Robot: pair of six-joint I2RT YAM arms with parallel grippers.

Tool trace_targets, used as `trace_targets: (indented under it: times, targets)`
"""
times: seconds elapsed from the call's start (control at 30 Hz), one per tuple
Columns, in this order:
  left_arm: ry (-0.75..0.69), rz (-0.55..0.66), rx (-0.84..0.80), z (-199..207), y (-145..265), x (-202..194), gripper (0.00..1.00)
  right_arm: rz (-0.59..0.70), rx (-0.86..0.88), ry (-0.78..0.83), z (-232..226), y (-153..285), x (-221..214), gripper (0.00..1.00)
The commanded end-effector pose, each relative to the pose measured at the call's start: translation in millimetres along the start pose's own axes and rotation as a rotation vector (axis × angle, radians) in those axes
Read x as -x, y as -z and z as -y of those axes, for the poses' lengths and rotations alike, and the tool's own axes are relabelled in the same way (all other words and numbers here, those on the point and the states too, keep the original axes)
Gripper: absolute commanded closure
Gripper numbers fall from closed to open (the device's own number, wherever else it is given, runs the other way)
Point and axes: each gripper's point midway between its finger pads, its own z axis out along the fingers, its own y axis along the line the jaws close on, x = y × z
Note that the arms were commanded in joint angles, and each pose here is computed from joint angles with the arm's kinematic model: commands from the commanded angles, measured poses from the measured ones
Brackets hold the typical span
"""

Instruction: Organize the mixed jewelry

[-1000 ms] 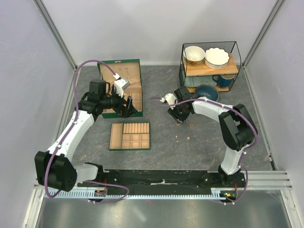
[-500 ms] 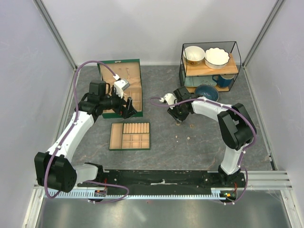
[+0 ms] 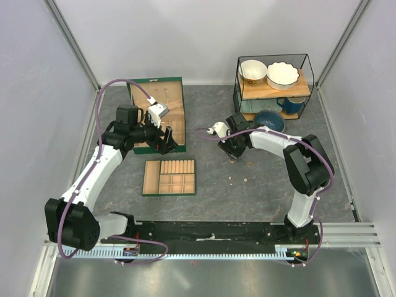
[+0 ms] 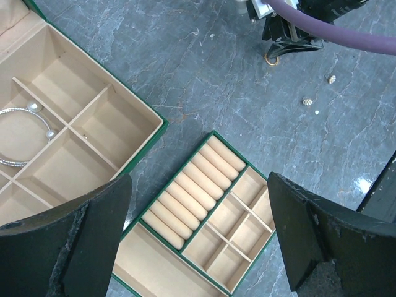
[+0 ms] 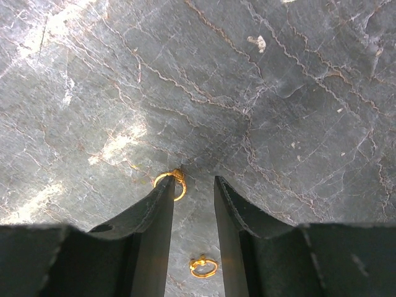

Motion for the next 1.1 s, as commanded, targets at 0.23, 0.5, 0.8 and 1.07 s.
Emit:
trace_targets:
  times: [0.23,0.5,0.8,1.07]
  targets:
    - [-0.063,0.029,0.007,-2,1,7,0.02,0.000,0.023,0.058,-5,0,-8,0.61]
    - [-0.066,0.024,0.007,-2,0,5,0.02,0.008,0.042,0.085,-8,-3,-7,0.61]
    - [-0.077,0.020,0.027,-6,1,4,0.02,0.000,0.093,0.159,-16,-6,-3,0.59]
    - [-0.082,0.004,0.039,-9,-1,-1,0.03,-0.021,0.098,0.219,-17,-13,-3,0.60]
